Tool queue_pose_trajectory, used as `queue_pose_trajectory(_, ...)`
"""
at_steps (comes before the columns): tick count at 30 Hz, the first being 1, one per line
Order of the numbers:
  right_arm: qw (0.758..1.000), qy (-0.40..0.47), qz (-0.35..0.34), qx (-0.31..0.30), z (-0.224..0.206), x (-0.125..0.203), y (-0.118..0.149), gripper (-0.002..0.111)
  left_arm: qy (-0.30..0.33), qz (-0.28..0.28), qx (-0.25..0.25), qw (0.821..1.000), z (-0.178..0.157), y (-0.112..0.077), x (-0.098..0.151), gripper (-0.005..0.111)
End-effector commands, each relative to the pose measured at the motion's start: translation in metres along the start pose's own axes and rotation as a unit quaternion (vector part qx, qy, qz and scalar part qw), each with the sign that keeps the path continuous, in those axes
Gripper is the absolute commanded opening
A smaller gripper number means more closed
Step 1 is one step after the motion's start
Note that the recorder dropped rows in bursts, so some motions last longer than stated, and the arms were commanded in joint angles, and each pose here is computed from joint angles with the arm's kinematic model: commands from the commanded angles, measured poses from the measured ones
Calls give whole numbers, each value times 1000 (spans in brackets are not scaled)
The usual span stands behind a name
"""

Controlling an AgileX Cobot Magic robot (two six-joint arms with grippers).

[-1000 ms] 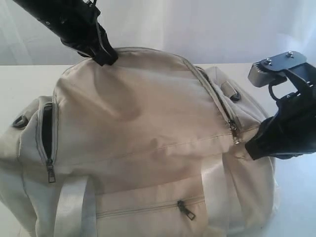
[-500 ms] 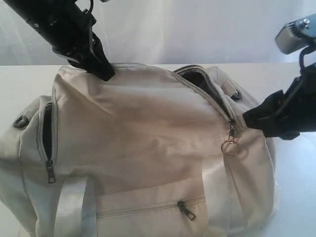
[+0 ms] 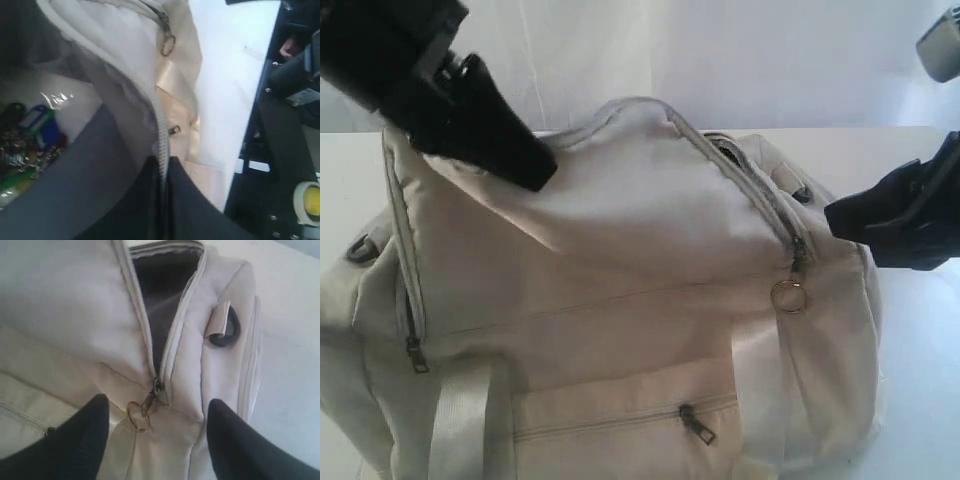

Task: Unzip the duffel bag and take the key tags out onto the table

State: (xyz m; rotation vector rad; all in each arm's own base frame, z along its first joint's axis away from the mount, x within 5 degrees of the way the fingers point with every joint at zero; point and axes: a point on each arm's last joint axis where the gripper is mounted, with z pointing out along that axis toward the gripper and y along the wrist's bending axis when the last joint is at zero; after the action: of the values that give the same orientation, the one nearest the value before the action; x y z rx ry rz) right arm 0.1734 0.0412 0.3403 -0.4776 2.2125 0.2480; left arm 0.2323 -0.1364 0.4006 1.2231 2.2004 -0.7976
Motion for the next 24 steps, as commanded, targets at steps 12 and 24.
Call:
queue_pose_trajectory(12, 1000, -23, 5, -1, -14, 1, 4, 54, 49, -98, 183, 977, 61, -87, 123, 0)
queue_pose_trajectory(24, 999, -31, 15, 11, -3, 11, 1, 54, -45, -81, 137, 986, 80, -77, 123, 80)
